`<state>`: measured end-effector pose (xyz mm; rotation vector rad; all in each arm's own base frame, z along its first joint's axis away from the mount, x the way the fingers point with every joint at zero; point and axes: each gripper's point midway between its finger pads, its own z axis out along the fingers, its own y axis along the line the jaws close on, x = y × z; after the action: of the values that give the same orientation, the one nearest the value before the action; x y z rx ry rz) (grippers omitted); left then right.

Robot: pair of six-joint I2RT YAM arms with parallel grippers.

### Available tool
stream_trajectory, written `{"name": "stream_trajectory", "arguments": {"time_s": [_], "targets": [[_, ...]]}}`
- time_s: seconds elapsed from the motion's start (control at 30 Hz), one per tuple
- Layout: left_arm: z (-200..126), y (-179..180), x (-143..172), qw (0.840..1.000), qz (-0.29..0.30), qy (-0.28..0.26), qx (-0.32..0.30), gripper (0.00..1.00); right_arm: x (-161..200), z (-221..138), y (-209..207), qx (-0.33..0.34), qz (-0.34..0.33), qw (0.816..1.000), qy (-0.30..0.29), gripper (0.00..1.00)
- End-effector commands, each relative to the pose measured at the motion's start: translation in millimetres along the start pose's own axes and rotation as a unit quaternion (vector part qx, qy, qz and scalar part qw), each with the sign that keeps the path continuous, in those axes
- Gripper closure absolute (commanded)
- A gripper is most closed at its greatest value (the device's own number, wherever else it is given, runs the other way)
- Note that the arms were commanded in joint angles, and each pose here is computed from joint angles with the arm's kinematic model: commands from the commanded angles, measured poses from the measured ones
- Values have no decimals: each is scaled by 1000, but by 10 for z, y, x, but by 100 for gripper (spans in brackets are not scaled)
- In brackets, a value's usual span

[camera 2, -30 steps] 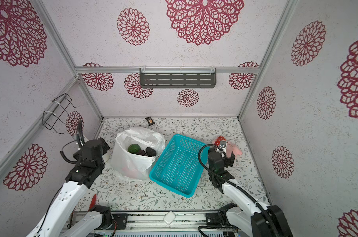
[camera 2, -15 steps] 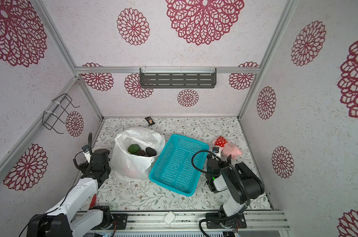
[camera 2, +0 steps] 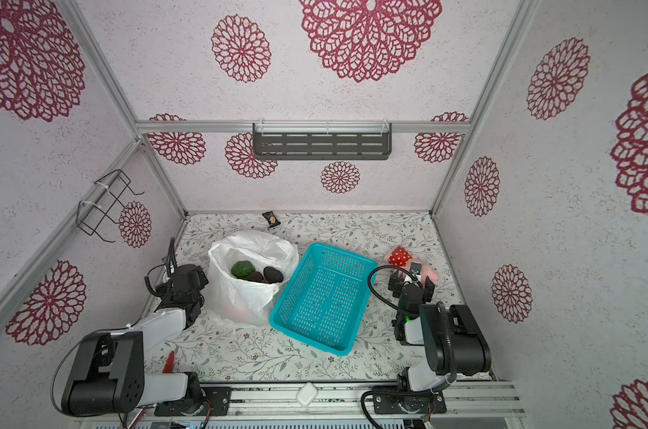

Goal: Place the fruits into the plastic bag
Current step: Reset both arms

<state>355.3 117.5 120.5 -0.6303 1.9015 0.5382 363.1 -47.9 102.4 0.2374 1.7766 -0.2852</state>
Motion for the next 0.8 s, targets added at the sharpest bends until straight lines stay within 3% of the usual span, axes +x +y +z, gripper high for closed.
{"name": "stream_trajectory", "arguments": {"time_s": [0.0, 0.17, 0.23, 0.27, 0.33, 0.4, 0.77], "targets": [[64, -197, -225, 998, -1, -33, 57, 2, -134, -14, 19, 2, 31, 999, -24, 1], [118, -313, -237, 994, -3, -40, 98, 2, -148, -2, 38, 5, 24, 999, -25, 1], [141, -366, -77, 990, -5, -78, 120, 2, -153, -3, 39, 5, 24, 999, -25, 1], [110, -331, -169, 986, -15, -123, 110, 2, -154, 0, 34, 6, 24, 999, -27, 1], [117, -301, -98, 992, -20, -73, 102, 2, -152, -2, 40, 5, 24, 999, -25, 1], [139, -288, -126, 990, -17, -99, 99, 2, -151, 2, 39, 5, 23, 999, -25, 1], [138, -291, -116, 991, -19, -92, 100, 2, -145, 17, 41, -2, 26, 999, -22, 1]]}}
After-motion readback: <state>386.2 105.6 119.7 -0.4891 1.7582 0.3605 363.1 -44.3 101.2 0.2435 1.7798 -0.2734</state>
